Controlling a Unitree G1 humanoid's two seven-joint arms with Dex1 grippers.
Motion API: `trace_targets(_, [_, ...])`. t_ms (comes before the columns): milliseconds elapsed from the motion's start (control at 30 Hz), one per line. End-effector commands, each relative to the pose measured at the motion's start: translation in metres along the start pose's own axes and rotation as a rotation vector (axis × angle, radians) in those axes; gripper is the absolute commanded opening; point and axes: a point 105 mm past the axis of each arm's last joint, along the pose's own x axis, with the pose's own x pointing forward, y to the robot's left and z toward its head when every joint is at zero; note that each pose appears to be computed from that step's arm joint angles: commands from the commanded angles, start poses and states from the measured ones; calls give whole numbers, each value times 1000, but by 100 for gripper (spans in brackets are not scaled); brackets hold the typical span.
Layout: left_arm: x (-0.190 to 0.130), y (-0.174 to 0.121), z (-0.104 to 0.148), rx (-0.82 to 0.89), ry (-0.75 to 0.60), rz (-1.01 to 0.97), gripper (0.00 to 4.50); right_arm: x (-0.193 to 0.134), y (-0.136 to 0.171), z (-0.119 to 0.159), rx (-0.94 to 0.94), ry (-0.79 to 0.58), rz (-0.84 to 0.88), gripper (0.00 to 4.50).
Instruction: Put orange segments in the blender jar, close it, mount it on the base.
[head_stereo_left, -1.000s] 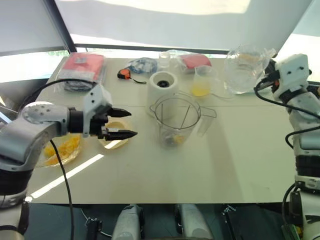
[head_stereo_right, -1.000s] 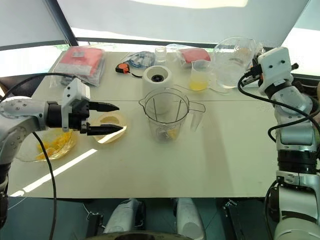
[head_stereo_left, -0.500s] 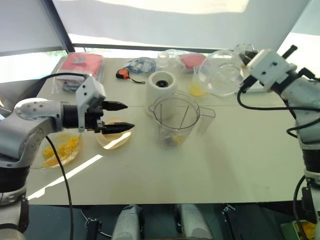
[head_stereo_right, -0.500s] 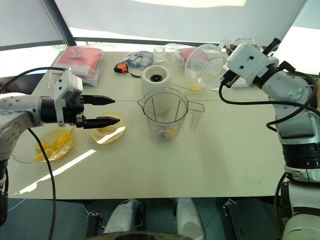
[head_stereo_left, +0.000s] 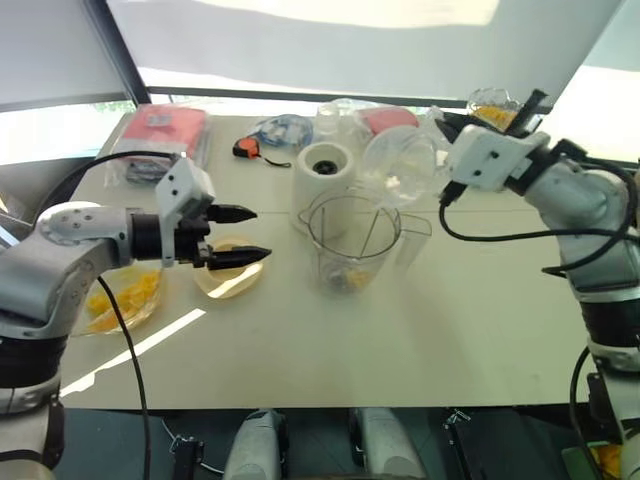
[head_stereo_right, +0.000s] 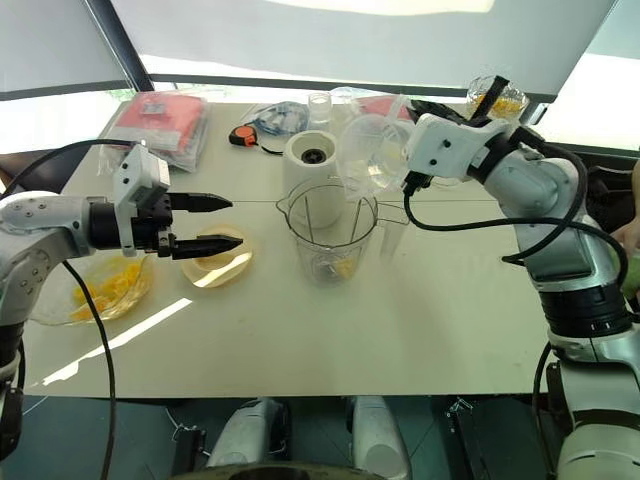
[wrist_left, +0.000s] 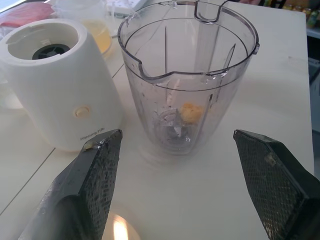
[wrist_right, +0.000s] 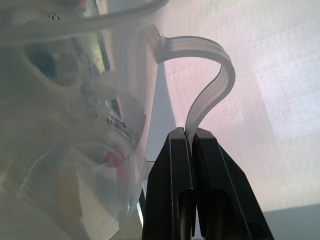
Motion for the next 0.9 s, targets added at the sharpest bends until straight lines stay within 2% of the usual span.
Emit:
trace_targets(33, [-1, -1, 8, 43, -18, 7, 371, 0, -16, 20, -130, -63, -34, 4])
trace_targets(900, [5, -2, 11, 41, -32, 3, 371, 7, -23, 31, -399, -107, -95, 4])
